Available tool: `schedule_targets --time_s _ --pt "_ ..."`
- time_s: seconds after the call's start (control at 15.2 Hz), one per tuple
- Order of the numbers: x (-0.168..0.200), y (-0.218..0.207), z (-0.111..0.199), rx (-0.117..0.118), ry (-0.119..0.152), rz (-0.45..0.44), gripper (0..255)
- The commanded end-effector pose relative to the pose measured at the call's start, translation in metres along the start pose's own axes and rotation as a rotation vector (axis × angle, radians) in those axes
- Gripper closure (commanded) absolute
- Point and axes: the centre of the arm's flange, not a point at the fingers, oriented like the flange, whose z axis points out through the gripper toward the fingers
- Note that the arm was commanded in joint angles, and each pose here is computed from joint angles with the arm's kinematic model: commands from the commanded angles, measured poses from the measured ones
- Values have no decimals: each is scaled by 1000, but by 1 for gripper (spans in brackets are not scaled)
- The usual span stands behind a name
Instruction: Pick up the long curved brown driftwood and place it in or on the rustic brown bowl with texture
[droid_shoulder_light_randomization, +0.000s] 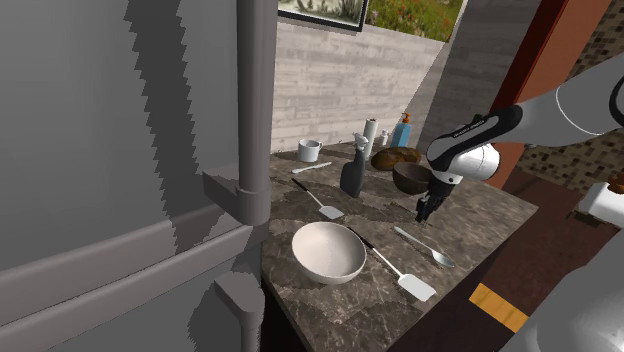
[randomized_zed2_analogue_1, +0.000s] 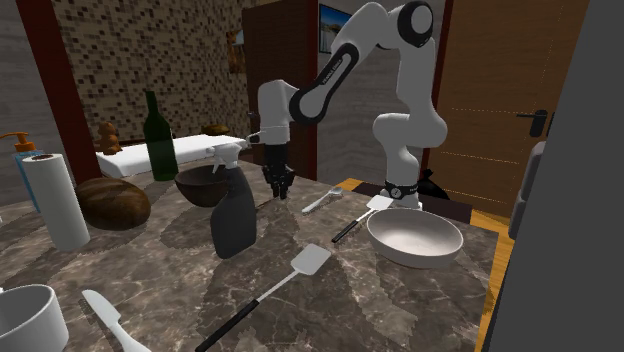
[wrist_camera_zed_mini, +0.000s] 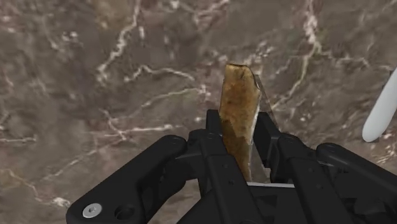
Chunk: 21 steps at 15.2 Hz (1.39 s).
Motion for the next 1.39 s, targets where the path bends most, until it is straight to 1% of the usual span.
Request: schedule_targets --time_s 0.0,1.32 --pt "0 -1 -7 1 -3 -1 255" --pt "6 -12 -112 1 -3 -1 255"
